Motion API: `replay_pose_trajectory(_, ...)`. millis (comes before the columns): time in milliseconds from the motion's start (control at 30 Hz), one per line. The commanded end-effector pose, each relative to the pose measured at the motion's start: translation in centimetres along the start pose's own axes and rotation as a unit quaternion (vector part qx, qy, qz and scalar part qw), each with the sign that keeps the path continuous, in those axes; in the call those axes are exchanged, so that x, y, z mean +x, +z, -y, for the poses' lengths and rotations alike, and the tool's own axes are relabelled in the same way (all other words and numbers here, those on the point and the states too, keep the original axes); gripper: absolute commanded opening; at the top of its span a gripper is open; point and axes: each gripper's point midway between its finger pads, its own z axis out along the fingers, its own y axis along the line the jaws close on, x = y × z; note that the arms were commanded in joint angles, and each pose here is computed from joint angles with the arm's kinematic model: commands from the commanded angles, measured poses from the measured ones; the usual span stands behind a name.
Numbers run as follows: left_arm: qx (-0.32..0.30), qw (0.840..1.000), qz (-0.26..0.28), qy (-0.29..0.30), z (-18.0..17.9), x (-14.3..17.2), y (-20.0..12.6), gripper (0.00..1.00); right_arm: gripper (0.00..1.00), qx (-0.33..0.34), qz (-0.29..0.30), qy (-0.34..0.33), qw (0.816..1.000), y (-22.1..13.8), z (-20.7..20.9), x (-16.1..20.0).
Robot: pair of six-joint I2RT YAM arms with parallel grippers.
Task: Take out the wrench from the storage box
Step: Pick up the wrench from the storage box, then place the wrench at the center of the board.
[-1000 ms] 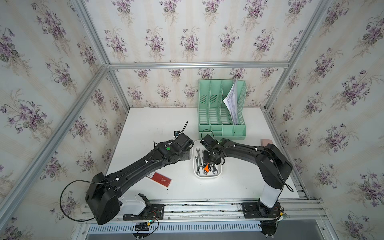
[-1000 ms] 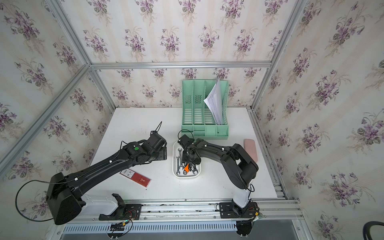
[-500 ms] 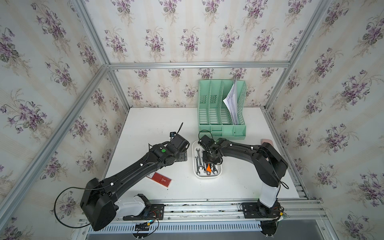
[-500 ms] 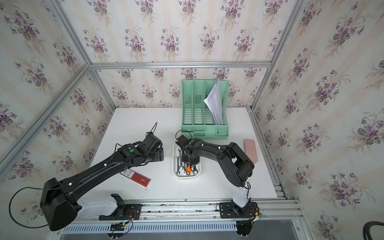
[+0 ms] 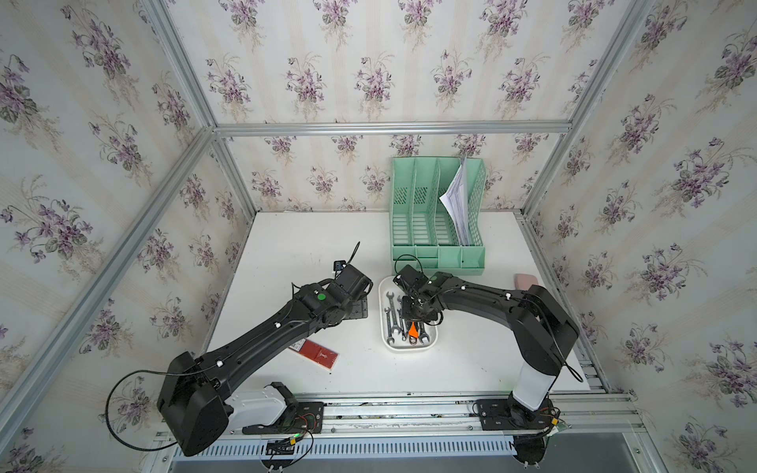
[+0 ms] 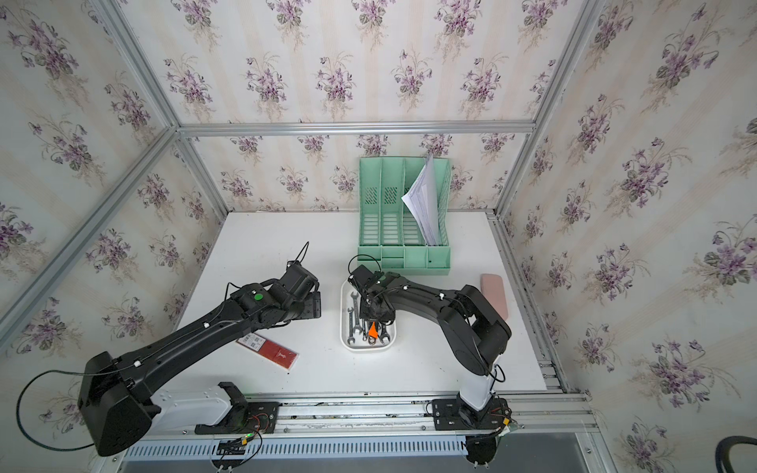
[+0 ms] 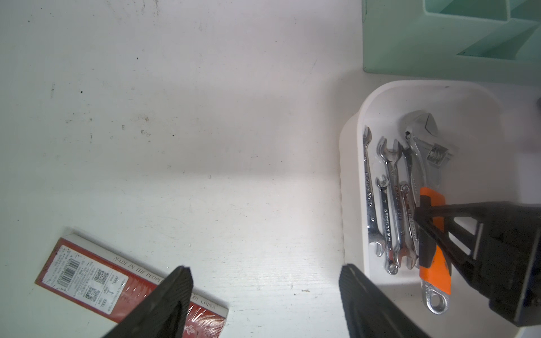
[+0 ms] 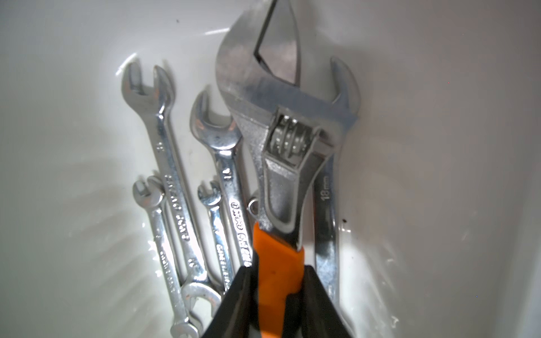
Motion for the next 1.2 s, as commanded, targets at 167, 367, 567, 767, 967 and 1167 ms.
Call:
replay_pose_trajectory(167, -0.011, 1.000, 0.003, 0.003, -0.5, 0.0, -0.1, 0.84, 0.09, -0.025, 0.078, -0.009, 0.997, -5.0, -0.6, -2.7)
replay_pose_trajectory(367, -0.013, 1.000, 0.003, 0.003, -0.6, 0.0, -0.1, 0.85, 0.07, -0.022, 0.117, -0.021, 0.993, -8.5, 0.3, -4.1)
replay_pose_trajectory(567, -0.015, 1.000, -0.001, 0.004, -0.5, 0.1, 0.2, 0.85, 0.06, -0.010, 0.141, -0.028, 0.990, -9.6, 4.0, -5.1)
replay_pose_trajectory(767, -0.016, 1.000, -0.009, 0.004, -0.2, 0.2, 0.6, 0.85, 0.05, -0.008, 0.148, -0.012, 0.989, -9.6, 8.1, -5.1)
replay_pose_trajectory(967, -0.015, 1.000, -0.014, 0.005, 0.1, 0.2, 0.9, 0.85, 0.04, 0.013, 0.126, 0.042, 0.991, -6.4, 12.6, -4.1)
replay_pose_trajectory(1167, -0.014, 1.000, -0.025, 0.006, 0.4, 0.5, 1.4, 0.85, 0.03, 0.021, 0.088, 0.041, 0.995, -2.3, 13.4, -2.4)
